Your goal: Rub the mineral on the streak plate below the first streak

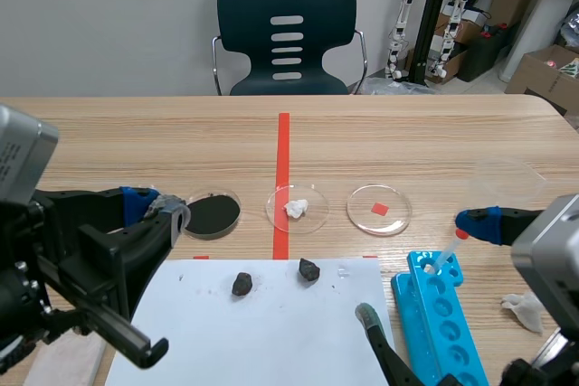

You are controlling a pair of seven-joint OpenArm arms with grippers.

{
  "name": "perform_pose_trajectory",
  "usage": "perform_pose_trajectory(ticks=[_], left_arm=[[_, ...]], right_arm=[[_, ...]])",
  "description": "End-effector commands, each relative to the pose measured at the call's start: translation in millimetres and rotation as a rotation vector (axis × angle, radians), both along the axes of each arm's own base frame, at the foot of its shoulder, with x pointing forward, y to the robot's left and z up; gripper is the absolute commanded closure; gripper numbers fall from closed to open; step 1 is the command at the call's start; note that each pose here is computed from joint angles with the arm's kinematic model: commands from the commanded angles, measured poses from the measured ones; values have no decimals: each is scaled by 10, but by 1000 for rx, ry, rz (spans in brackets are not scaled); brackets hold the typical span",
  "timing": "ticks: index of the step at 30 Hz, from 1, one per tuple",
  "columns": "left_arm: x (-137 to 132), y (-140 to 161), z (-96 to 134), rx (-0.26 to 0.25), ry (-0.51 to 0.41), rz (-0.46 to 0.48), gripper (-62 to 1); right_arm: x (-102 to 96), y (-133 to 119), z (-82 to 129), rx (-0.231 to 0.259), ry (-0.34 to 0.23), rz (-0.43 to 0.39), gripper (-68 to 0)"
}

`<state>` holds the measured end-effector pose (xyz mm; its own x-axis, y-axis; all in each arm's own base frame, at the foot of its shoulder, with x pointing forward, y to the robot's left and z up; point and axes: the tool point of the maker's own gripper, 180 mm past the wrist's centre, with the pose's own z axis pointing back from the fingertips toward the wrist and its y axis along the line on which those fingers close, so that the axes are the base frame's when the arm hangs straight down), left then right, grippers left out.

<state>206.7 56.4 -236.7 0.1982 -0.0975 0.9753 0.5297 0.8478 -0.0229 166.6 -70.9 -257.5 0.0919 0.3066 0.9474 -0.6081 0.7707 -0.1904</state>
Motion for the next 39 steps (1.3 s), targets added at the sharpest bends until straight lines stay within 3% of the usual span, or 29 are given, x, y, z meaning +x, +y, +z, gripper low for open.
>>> perform_pose_trajectory(ticks=[1, 9, 39], left_arm=[[-21, 0, 81, -27, -22, 6, -116], [-165, 0, 8, -46, 27, -18, -116], [-162, 13, -12, -42, 36, -7, -116]], right_arm=[[32, 4, 82, 13, -31, 8, -679], [32, 4, 82, 13, -31, 8, -679], [32, 4, 82, 13, -31, 8, -679]])
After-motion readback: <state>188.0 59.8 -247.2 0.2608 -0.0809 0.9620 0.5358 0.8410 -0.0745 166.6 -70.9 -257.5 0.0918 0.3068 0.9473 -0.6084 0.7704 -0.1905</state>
